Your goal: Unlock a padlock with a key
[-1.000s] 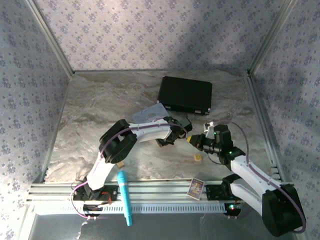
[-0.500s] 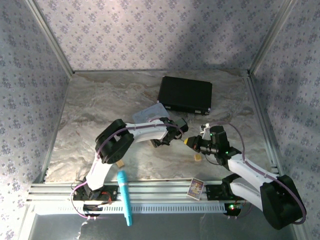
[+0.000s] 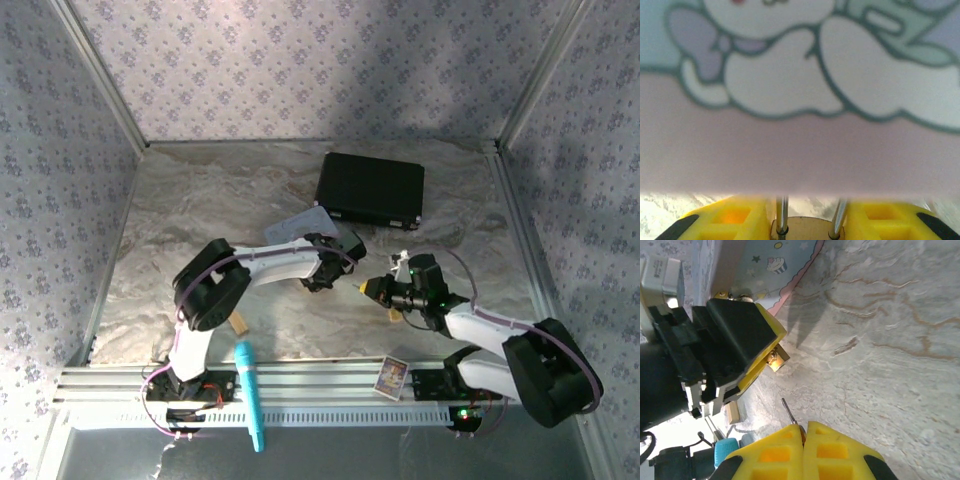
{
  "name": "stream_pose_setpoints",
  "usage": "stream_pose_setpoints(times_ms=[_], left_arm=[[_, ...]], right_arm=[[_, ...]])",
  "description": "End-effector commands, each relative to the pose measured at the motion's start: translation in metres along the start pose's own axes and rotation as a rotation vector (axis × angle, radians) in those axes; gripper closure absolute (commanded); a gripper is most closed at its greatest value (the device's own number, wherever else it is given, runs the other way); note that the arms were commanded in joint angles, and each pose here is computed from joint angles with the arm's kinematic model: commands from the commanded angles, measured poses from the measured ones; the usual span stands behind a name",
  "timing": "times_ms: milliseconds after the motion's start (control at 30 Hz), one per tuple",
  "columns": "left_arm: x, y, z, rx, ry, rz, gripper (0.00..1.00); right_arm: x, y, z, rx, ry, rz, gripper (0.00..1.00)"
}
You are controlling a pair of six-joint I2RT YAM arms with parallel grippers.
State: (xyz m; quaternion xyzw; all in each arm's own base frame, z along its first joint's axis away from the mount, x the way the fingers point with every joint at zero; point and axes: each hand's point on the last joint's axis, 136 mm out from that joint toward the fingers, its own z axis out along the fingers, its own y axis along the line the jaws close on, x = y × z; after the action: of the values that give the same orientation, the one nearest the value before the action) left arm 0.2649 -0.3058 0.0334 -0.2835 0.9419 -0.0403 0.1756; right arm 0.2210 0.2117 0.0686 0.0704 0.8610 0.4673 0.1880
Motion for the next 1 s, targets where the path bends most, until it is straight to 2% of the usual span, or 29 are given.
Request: stream_pose_setpoints(times_ms=[0,67,467,967], left_arm=[[0.001,-0.009,-0.014,0.090,0.094,-0.099,0.65],[0.004,-0.007,-0.013,0.110,0.137,-0.156,0.65],[0.006,-0.001,-0.003,0.153,0.205,-0.399,0.68],[0.003,-0.003,-0.008,0.151,0.202,-0.406,0.69]], right_arm=[[-0.004,0.016,0.010,-0.049,-0.008,-0.020,1.00],[-0.005,0.021,0.016,-0.065,-0.023,-0.025,1.00],[-0.006,0.030,0.042,-0.105,-0.036,-0.033,1.00],[-0.004,0.024,0.056,-0.084,-0.022,-0.047,1.00]])
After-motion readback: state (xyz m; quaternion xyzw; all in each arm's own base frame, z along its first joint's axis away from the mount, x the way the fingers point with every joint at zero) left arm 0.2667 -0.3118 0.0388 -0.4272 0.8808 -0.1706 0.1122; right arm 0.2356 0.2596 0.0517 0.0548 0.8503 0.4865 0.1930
